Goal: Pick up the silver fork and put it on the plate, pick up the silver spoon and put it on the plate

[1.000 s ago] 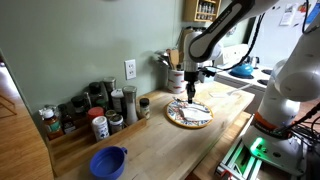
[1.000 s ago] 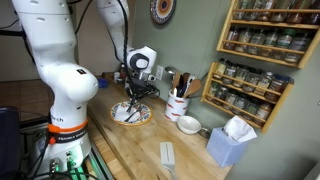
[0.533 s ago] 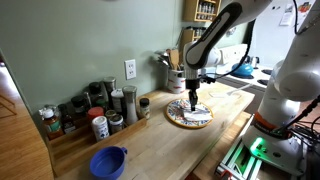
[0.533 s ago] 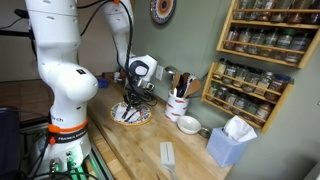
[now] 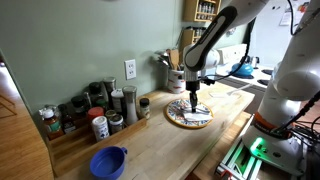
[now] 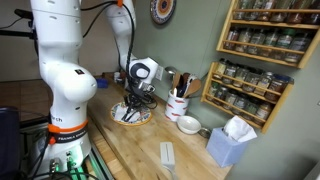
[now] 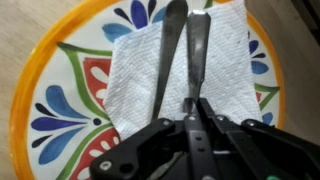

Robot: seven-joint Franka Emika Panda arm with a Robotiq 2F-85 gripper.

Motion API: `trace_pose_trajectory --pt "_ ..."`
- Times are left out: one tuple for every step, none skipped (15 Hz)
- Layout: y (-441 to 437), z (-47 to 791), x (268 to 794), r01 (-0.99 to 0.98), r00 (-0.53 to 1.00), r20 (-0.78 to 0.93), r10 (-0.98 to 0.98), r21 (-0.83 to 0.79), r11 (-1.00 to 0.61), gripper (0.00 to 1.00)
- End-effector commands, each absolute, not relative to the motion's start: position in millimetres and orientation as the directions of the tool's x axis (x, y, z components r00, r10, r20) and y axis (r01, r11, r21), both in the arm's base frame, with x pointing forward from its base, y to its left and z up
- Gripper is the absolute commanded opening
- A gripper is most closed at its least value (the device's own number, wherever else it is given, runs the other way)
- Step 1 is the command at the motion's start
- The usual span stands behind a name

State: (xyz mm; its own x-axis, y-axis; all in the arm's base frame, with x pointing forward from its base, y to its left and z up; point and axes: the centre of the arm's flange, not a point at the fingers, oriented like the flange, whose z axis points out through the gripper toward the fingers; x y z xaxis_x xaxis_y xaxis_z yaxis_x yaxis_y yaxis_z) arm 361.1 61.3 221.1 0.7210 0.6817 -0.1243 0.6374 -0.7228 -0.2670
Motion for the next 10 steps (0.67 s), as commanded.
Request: trace_pose_trajectory --pt "65.3 217.6 369.8 0.590 0.761 -0.146 0.632 -0.247 -0.768 0.02" --pt "66.3 217.1 371.7 0.576 0.771 -0.157 0.617 -0.239 -0.782 0.02" --pt "67.3 216.5 373.1 0.564 0.779 -0.168 0.604 -0.233 -0.792 0.02" --pt "68.5 215.8 374.5 0.551 0.788 -0.177 0.590 -0.226 -0.803 0.02" --pt "69.9 215.2 375.5 0.538 0.796 -0.186 0.575 -0.217 -0.815 0.02" --pt "70.2 214.5 377.1 0.520 0.809 -0.198 0.553 -0.197 -0.831 0.02" --pt "71.1 214.0 377.9 0.512 0.813 -0.209 0.543 -0.188 -0.838 0.02" --pt "71.6 214.4 378.3 0.504 0.817 -0.217 0.534 -0.179 -0.845 0.02" --pt "71.8 215.2 377.9 0.502 0.819 -0.219 0.530 -0.173 -0.847 0.32" --pt "71.2 218.1 376.9 0.496 0.825 -0.219 0.521 -0.160 -0.853 0.34"
